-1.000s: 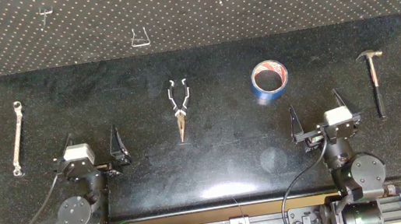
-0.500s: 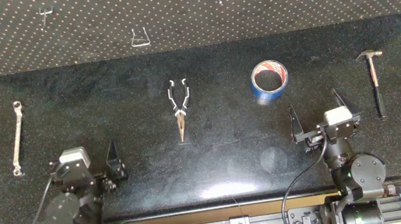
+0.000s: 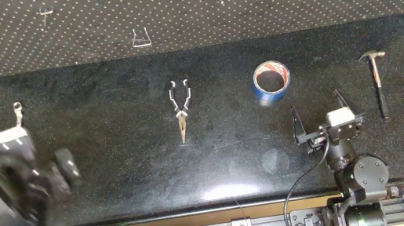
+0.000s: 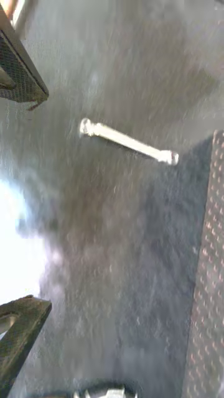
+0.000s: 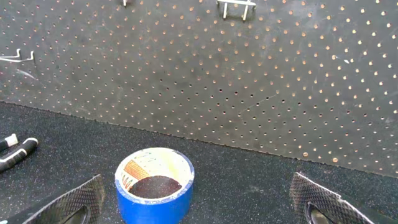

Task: Place Tools Onto Pegboard

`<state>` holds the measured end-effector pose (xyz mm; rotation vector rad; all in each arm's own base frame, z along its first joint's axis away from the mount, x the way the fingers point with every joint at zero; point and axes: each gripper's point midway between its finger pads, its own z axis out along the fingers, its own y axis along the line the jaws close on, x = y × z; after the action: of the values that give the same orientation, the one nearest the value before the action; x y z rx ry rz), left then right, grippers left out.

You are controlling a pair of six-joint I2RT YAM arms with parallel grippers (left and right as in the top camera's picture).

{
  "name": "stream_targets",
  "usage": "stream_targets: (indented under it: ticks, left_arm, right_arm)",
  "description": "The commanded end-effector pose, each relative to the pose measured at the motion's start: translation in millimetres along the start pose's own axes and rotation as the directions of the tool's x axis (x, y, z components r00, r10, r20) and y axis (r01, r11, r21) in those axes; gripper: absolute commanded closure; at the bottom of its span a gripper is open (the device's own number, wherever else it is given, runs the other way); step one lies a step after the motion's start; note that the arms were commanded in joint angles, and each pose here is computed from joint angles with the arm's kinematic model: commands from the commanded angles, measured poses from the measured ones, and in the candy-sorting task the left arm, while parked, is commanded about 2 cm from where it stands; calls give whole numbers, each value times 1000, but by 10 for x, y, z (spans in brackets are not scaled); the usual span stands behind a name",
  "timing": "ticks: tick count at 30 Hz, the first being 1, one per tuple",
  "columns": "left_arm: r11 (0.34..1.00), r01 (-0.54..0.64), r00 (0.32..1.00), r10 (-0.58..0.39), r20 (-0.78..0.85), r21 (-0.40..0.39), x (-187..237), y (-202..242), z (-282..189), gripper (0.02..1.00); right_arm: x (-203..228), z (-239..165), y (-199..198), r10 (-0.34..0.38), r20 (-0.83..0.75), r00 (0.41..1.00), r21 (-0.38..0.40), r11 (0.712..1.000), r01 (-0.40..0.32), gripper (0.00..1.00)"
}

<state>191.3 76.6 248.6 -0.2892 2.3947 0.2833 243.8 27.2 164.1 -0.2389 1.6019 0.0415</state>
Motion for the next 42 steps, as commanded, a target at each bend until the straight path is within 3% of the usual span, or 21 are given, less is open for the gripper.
stream_targets:
  ticks: [1, 4, 8, 16, 23, 26, 30, 32, 33, 35, 42]
  left_arm:
    - [988, -156, 969, 150, -196, -14, -81, 354, 247, 25]
    - [991, -120, 946, 133, -296, 61, 30, 504, 524, 25]
    - [961, -220, 902, 266, -340, 168, 110, 630, 853, 25]
    - [924, -233, 820, 354, -449, 304, 376, 708, 1595, 23]
    - [919, -240, 811, 367, -455, 313, 431, 774, 1984, 23]
    - [895, -308, 778, 433, -456, 323, 466, 843, 2053, 23]
    - [896, -340, 785, 438, -438, 286, 391, 924, 2115, 25]
    - [920, -301, 804, 387, -451, 253, 399, 994, 2115, 23]
    - [951, -231, 827, 304, -473, 207, 440, 1095, 2114, 23]
    - [964, -177, 826, 255, -502, 198, 545, 1151, 2129, 25]
    - [954, -130, 819, 256, -513, 269, 673, 1018, 2306, 23]
  right_arm:
    - [9, 1, 15, -15, 3, 1000, -5, 1000, 15, 25]
    - [9, 1, 15, -15, 3, 1000, -5, 1000, 15, 25]
    - [9, 1, 15, -15, 3, 1000, -5, 1000, 15, 25]
    - [9, 1, 15, -15, 3, 1000, -5, 1000, 15, 25]
    - [9, 1, 15, -15, 3, 1000, -5, 1000, 15, 31]
    - [9, 1, 16, -15, 3, 1000, -5, 1000, 15, 25]
    - [9, 1, 15, -15, 3, 1000, -5, 1000, 15, 25]
    - [9, 1, 16, -15, 3, 1000, -5, 1000, 15, 25]
    - [9, 1, 15, -15, 3, 1000, -5, 1000, 15, 25]
    - [9, 1, 15, -15, 3, 1000, -5, 1000, 15, 25]
    - [9, 1, 15, -15, 3, 1000, -5, 1000, 15, 25]
